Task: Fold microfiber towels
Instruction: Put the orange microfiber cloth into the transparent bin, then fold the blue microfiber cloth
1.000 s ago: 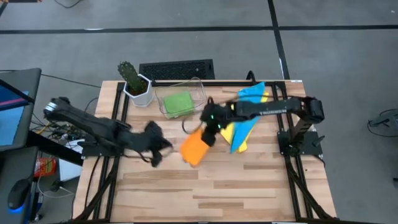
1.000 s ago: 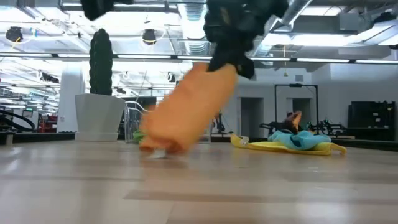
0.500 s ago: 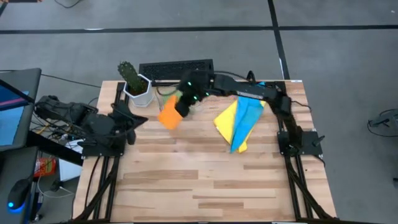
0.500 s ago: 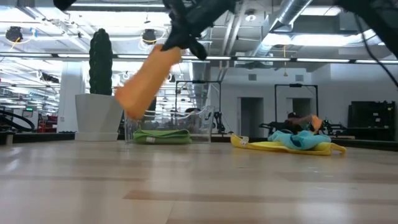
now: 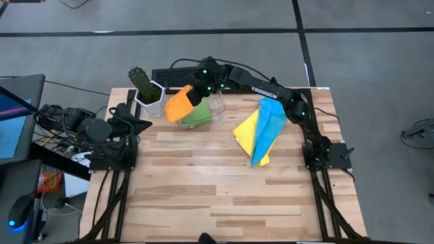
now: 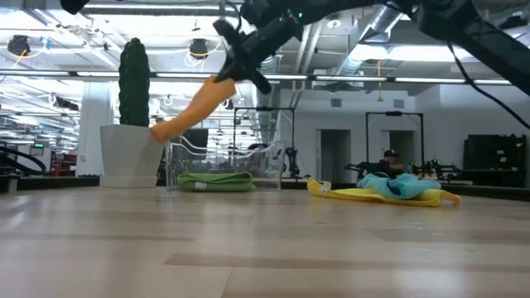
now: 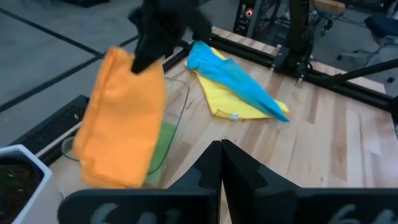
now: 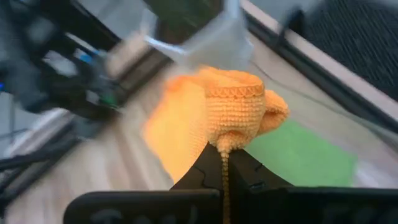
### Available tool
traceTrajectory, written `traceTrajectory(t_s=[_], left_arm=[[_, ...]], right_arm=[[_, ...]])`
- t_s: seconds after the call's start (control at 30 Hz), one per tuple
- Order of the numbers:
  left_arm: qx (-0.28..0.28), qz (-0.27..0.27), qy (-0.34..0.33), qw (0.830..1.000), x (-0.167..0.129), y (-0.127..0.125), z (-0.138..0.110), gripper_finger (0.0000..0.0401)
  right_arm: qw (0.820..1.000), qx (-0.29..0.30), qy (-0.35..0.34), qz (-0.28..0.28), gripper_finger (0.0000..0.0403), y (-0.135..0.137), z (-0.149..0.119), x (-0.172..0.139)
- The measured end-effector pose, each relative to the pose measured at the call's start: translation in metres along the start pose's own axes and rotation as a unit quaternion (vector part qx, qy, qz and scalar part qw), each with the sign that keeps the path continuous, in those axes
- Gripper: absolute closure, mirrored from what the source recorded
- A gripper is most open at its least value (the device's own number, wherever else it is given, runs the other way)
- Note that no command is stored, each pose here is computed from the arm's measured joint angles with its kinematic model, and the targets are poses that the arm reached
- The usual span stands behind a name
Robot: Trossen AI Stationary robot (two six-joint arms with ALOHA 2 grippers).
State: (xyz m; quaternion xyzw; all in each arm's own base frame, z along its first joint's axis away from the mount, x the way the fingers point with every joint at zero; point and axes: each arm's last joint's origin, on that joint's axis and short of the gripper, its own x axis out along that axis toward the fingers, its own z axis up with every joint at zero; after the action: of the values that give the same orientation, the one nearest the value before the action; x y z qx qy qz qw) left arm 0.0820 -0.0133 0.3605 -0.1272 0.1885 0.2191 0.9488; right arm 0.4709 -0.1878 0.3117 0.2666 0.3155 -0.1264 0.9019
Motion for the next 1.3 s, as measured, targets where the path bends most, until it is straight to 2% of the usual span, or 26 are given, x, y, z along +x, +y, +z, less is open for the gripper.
traceTrajectory(t_s=[0.17,0.33,0.57,0.8,0.9,1.07,1.3], left_arm=[[0.013,0.003,-0.001,1.000,0.000,0.001,0.000,0.0401],[0.014,0.013,-0.007,1.000,0.000,0.001,0.000,0.0401],[-0.001,0.025,-0.015,1.000,0.000,0.002,0.001,0.0401],[-0.010,0.043,-0.027,0.999,0.000,0.003,0.001,0.0401],[-0.017,0.043,-0.027,0.999,0.000,0.003,0.001,0.0401],[-0.029,0.045,-0.025,0.998,0.000,0.003,0.001,0.0401],[-0.060,0.059,-0.011,0.996,0.000,0.006,-0.004,0.0372]], right_arm=[[0.998,0.027,0.041,-0.031,0.0386,-0.033,-0.012,0.030],[0.994,0.042,0.090,-0.038,0.0386,-0.053,-0.032,0.064],[0.986,0.048,0.137,-0.083,0.0386,-0.069,-0.041,0.062],[0.987,0.033,0.122,-0.094,0.0382,-0.069,-0.034,0.053],[0.984,0.038,0.143,-0.103,0.0351,-0.072,-0.040,0.055],[0.981,0.042,0.153,-0.109,0.0276,-0.073,-0.040,0.050],[0.982,0.047,0.147,-0.113,0.0171,-0.064,-0.024,0.005]])
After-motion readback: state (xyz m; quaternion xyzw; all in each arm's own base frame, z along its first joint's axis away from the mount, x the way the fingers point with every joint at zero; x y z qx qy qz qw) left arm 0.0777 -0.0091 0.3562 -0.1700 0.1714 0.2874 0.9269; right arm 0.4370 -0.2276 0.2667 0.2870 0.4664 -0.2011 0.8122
